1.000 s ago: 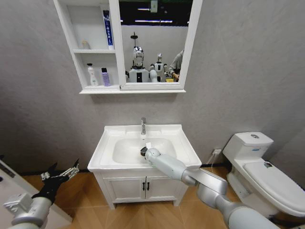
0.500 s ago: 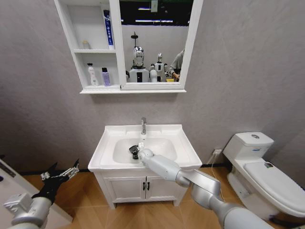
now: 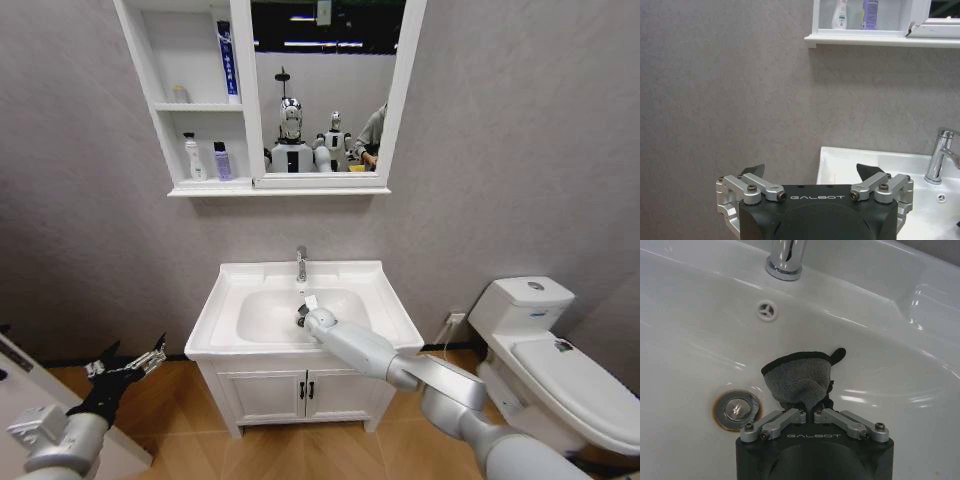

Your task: Move facial cleanser and shampoo from washbasin to cabinet, then wipe washbasin with towel.

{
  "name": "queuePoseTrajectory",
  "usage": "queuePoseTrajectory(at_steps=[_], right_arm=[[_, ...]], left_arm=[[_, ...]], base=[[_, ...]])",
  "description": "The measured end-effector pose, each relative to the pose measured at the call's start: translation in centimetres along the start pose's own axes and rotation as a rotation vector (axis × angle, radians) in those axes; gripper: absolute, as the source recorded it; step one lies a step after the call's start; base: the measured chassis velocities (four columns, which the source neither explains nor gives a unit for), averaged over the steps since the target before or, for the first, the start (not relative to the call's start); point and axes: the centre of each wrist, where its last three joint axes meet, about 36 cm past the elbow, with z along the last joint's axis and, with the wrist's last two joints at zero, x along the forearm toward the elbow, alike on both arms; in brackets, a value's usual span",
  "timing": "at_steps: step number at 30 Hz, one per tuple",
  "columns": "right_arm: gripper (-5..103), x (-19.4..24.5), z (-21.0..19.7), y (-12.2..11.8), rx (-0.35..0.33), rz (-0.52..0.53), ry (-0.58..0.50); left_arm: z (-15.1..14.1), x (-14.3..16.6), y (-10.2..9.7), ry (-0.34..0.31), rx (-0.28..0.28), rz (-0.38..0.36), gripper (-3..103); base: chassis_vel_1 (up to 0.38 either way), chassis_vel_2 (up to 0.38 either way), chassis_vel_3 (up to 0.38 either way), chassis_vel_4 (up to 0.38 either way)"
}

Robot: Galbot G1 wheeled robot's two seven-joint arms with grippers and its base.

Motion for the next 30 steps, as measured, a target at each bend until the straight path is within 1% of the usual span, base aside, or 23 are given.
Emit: queuePoseTrajectory(at_steps=[2, 4, 5, 7, 15, 18, 19, 21, 22, 25, 26, 29, 30], right_arm=[[2, 0.0, 0.1, -0.3, 0.003, 0.007, -0.003], [2, 0.1, 0.2, -0.3, -0.018, -0.005, 0.011], [2, 0.1, 0.2, -0.3, -0.018, -0.005, 0.011], [2, 0.0, 0.2, 0.3, -0.052, -0.03, 0.038], [2, -1.1, 0.4, 1.6, -0.08, -0.089, 0.093], [2, -1.6, 0.2, 2.8, -0.092, -0.122, 0.101], [2, -1.6, 0.2, 2.8, -0.092, -0.122, 0.101], [2, -1.8, -0.2, 4.1, -0.093, -0.158, 0.092], [2, -1.8, -0.2, 4.1, -0.093, -0.158, 0.092], [2, -1.5, -0.9, 6.3, -0.104, -0.231, 0.055], [2, -1.5, -0.9, 6.3, -0.104, -0.231, 0.055], [2, -0.8, -1.8, 8.3, -0.128, -0.345, 0.014], [2, -0.8, -1.8, 8.3, -0.128, -0.345, 0.014]], left_arm=[[0.0, 0.0, 0.0, 0.0, 0.0, 0.0, 100], [0.0, 0.0, 0.0, 0.0, 0.0, 0.0, 100], [0.0, 0.0, 0.0, 0.0, 0.0, 0.0, 100], [0.0, 0.0, 0.0, 0.0, 0.0, 0.0, 100], [0.0, 0.0, 0.0, 0.0, 0.0, 0.0, 100], [0.0, 0.0, 0.0, 0.0, 0.0, 0.0, 100], [0.0, 0.0, 0.0, 0.0, 0.0, 0.0, 100], [0.0, 0.0, 0.0, 0.0, 0.0, 0.0, 100], [0.0, 0.0, 0.0, 0.0, 0.0, 0.0, 100], [0.0, 0.0, 0.0, 0.0, 0.0, 0.0, 100], [0.0, 0.0, 0.0, 0.0, 0.0, 0.0, 100], [0.0, 0.0, 0.0, 0.0, 0.0, 0.0, 100], [0.0, 0.0, 0.0, 0.0, 0.0, 0.0, 100]], base=[[0.0, 0.0, 0.0, 0.0], [0.0, 0.0, 0.0, 0.0], [0.0, 0.0, 0.0, 0.0], [0.0, 0.0, 0.0, 0.0], [0.0, 0.0, 0.0, 0.0], [0.0, 0.0, 0.0, 0.0], [0.0, 0.0, 0.0, 0.0], [0.0, 0.0, 0.0, 0.0], [0.0, 0.0, 0.0, 0.0], [0.0, 0.0, 0.0, 0.0], [0.0, 0.0, 0.0, 0.0], [0.0, 0.0, 0.0, 0.0], [0.0, 0.0, 0.0, 0.0]])
